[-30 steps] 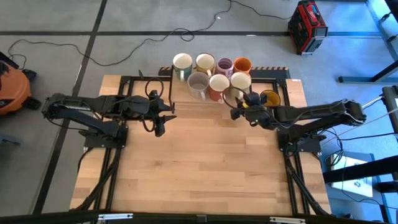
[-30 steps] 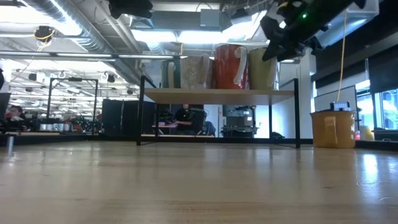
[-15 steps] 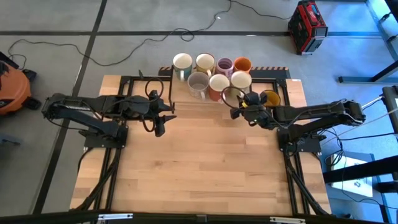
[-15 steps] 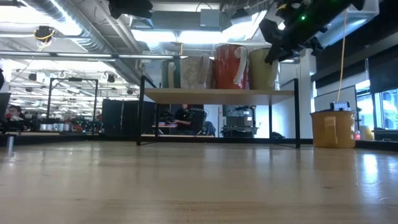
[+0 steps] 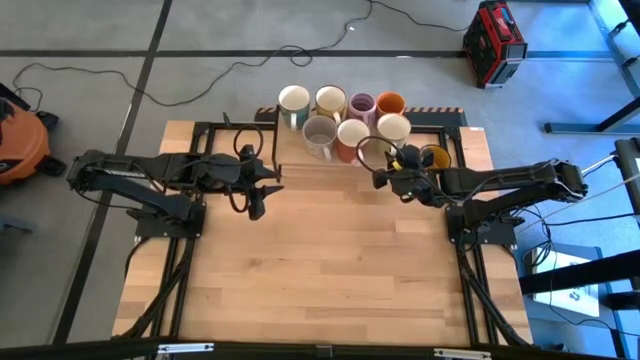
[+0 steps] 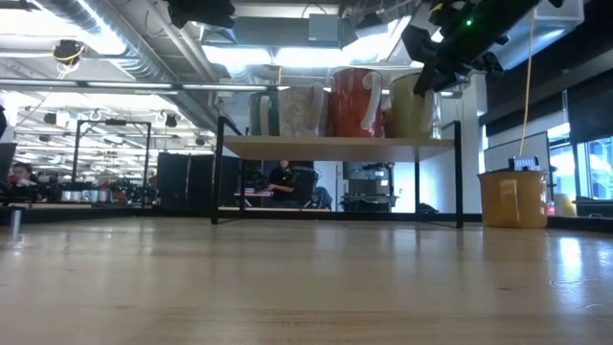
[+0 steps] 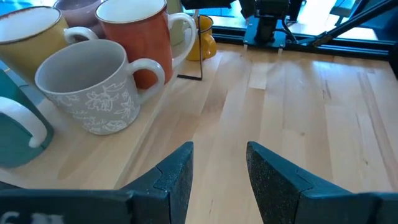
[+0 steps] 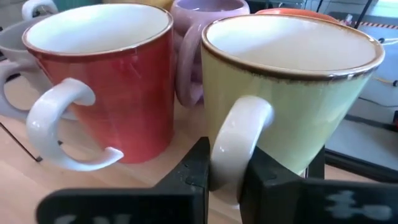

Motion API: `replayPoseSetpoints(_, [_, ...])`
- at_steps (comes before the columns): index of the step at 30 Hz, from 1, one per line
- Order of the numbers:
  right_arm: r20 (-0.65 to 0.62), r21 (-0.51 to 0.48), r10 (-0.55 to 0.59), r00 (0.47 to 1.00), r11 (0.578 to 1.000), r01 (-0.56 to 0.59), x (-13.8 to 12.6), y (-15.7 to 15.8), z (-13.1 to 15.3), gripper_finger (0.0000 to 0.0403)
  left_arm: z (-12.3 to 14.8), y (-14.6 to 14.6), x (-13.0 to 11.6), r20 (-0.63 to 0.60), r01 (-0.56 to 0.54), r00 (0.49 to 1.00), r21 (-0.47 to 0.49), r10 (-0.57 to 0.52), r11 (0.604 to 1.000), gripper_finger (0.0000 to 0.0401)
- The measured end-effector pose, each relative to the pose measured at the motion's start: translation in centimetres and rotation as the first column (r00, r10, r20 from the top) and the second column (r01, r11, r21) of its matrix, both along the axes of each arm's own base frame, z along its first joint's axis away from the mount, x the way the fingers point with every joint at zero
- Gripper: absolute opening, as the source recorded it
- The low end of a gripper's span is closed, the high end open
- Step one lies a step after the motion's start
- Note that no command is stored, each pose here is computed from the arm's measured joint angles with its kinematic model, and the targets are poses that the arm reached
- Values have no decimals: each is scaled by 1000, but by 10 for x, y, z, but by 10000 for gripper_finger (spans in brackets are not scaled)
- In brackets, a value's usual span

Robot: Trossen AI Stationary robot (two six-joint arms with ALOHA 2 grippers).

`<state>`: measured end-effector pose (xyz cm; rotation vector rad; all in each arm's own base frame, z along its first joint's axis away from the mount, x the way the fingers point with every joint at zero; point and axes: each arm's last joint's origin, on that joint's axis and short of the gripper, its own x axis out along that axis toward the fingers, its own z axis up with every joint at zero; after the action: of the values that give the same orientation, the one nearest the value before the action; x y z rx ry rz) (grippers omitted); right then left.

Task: Place coffee mugs
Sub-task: Adjust the green mug on the shelf, then adjust the red mug on the shelf

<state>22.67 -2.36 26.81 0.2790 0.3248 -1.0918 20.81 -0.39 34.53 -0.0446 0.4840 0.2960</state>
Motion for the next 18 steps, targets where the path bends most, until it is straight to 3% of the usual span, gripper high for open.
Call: replayPoseSetpoints(18, [-32, 80, 27, 999, 997, -24, -8, 1, -4, 142, 0, 0, 0, -1, 6, 1000, -1, -6, 1000, 144])
